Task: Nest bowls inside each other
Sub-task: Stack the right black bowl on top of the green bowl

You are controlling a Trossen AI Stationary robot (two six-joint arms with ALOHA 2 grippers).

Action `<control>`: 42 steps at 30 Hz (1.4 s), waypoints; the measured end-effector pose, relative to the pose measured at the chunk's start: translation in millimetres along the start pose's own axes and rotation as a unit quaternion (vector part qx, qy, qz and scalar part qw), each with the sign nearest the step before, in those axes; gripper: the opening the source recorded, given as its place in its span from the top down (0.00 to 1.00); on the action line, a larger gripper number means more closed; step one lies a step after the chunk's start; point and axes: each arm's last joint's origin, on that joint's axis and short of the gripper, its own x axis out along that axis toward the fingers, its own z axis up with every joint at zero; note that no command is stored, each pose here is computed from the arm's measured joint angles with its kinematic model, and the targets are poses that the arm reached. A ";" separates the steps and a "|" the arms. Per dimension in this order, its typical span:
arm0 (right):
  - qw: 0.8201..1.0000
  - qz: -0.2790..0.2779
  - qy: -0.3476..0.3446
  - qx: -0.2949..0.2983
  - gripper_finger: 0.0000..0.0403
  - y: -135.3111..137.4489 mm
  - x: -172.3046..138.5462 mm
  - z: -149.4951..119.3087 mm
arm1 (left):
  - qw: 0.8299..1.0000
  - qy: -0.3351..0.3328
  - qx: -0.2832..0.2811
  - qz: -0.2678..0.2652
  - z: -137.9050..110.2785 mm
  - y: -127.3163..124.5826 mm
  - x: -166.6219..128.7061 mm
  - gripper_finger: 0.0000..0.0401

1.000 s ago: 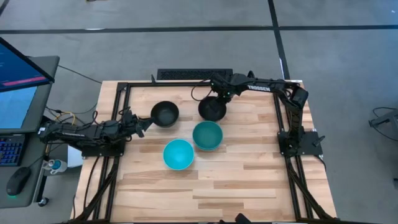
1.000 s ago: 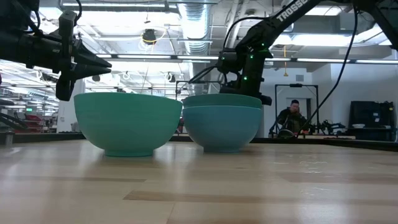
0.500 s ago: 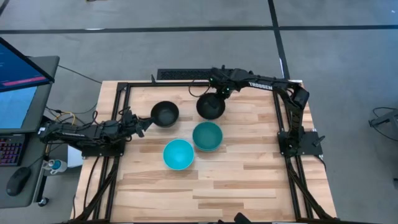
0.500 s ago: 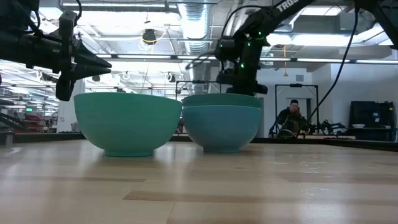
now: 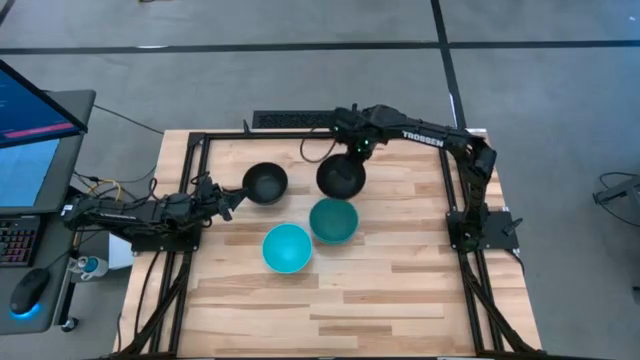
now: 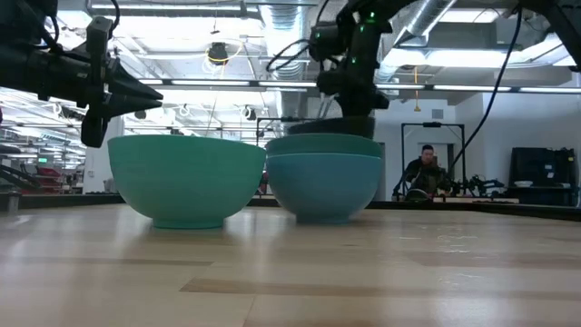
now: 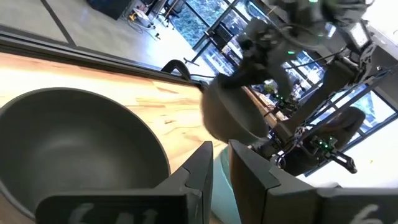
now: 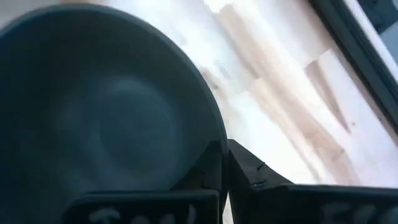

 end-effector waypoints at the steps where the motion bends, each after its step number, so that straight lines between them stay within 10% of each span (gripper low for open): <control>1: 1.000 0.003 -0.006 -0.008 0.96 6.3 -5.2 -2.6 | 1.000 0.000 0.001 0.001 -0.1 0.2 0.0 0.90; 12: 0.998 0.035 -0.051 -0.014 0.96 45.6 -40.5 -22.0 | 1.000 0.001 0.001 0.011 -1.1 1.7 0.0 0.90; 42: 0.997 0.079 -0.008 -0.017 0.93 97.0 3.5 -49.8 | 1.000 0.007 -0.009 0.005 -1.4 1.3 0.0 0.90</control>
